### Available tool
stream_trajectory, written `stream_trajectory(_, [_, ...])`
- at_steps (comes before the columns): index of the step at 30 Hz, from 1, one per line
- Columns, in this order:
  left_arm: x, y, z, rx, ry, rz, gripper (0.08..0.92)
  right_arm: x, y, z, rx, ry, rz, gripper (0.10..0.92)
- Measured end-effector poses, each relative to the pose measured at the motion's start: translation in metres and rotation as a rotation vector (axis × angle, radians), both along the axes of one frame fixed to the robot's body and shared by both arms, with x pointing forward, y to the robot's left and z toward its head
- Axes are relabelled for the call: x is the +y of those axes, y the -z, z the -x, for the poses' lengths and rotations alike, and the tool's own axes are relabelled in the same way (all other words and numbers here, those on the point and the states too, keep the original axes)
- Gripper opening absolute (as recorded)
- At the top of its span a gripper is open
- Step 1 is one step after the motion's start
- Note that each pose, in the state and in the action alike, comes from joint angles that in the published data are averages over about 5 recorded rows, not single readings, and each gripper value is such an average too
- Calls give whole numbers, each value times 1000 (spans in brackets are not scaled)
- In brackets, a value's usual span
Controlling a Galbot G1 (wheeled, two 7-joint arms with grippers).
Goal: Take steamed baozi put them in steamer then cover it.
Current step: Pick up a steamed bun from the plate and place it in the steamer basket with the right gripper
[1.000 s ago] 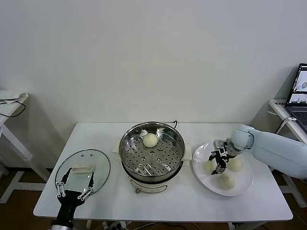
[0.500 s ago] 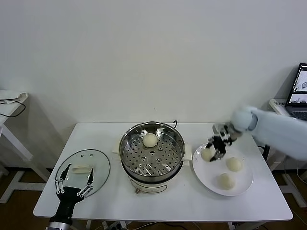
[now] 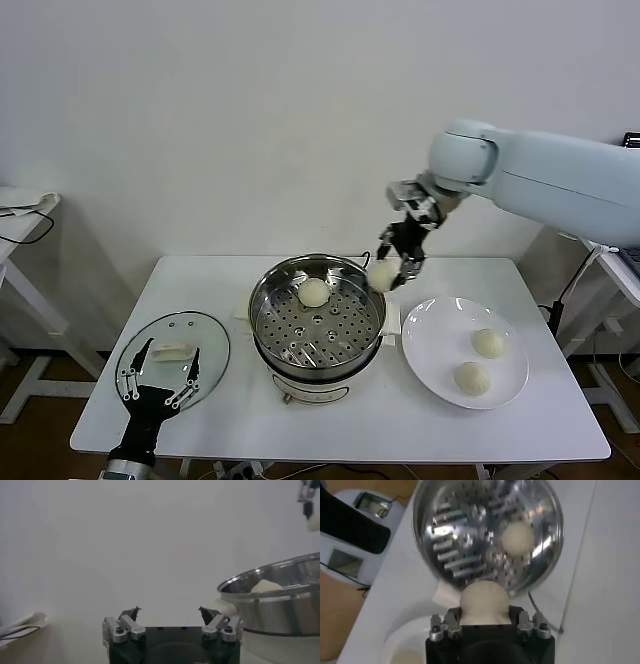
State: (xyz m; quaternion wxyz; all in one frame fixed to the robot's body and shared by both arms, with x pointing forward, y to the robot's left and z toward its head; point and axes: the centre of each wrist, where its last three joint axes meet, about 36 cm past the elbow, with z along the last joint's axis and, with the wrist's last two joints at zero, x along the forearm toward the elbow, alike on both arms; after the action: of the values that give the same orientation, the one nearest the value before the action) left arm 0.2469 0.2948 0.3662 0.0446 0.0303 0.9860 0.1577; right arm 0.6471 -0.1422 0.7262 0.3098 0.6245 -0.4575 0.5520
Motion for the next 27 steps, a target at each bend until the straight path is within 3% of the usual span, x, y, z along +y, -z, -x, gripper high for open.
stream_trajectory(15, [-1, -1, -3, -8, 5, 0, 823, 127, 68, -1, 13, -14, 24, 636])
stream_trajectory(27, [1, -2, -3, -12, 3, -5, 823, 174, 119, 7, 1, -18, 32, 638])
